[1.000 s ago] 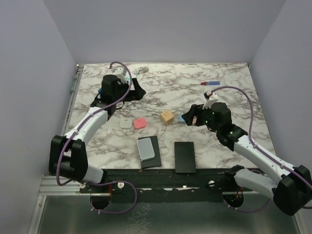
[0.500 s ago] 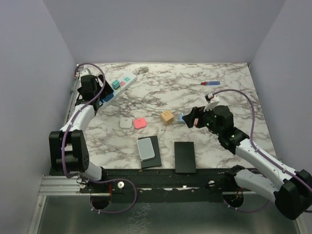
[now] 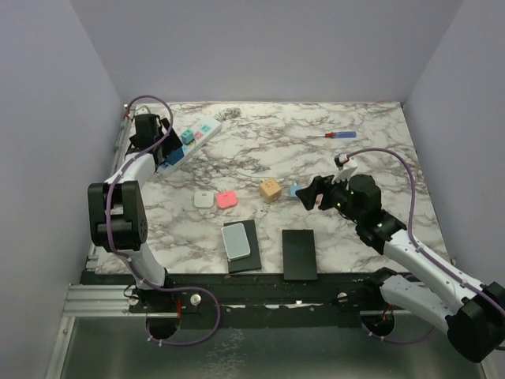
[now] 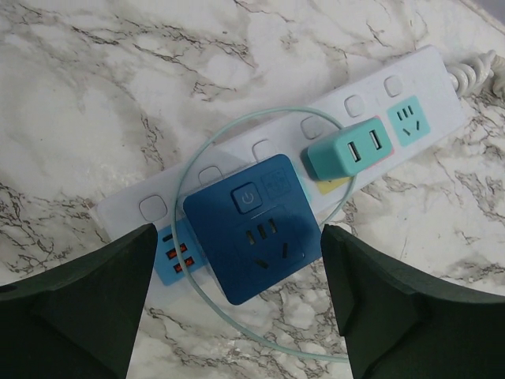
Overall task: Pull the plug off the socket
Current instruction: Place the plug at the center of the board, then move the socket to the center of the board, then remove the plug from the socket.
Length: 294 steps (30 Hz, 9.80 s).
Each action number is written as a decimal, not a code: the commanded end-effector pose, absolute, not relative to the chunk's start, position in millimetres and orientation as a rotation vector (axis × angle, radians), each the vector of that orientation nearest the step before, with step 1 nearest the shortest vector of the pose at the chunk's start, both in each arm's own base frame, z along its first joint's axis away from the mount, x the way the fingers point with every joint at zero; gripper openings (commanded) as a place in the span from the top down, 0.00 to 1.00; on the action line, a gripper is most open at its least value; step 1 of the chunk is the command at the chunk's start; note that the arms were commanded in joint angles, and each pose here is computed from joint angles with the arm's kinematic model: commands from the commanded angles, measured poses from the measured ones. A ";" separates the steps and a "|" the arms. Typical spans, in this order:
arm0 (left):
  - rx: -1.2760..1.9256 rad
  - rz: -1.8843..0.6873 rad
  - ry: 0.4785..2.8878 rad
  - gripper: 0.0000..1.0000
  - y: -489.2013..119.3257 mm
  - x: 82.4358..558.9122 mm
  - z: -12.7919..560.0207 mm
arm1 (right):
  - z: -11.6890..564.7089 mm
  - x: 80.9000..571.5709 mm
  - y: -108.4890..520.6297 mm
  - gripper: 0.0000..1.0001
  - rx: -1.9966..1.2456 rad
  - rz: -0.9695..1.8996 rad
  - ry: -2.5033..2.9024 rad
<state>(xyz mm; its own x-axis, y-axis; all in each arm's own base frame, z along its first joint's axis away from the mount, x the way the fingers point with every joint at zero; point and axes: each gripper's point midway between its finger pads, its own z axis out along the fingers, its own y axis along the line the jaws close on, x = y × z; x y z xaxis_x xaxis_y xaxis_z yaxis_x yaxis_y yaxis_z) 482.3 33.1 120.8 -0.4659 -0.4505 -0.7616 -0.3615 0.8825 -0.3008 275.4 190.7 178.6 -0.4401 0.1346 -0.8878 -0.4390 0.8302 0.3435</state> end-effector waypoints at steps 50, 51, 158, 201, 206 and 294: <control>-0.165 -0.410 2.376 0.52 -86.3 480.3 49.5 | 180.5 280.4 181.0 0.22 -0.171 0.611 1.931; -0.133 -0.414 2.384 0.52 -93.7 478.8 49.0 | 180.7 279.9 182.2 0.22 -0.174 0.618 1.931; 0.574 -0.664 2.341 0.59 -222.5 455.6 78.1 | 89.0 464.1 315.3 0.41 -0.970 0.382 1.994; 0.533 -0.634 2.369 0.63 -218.9 458.2 69.9 | 55.9 474.6 320.0 0.99 -0.935 0.450 2.067; 0.528 -0.629 2.370 0.63 -218.0 458.7 70.4 | 57.2 478.0 318.2 0.99 -0.924 0.477 2.074; 0.487 -0.605 2.403 0.85 -214.6 458.1 62.6 | 92.3 482.5 326.7 0.99 -0.790 0.398 2.005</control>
<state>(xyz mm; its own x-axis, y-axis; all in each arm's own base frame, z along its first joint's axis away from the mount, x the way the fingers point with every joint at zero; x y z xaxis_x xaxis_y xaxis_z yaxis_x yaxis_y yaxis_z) 477.7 -213.8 95.4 -0.6570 0.1831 -0.7313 0.5168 0.8156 -0.2602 467.4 319.3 85.5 -0.3611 -0.4510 -0.8163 -0.6783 0.7277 -0.1020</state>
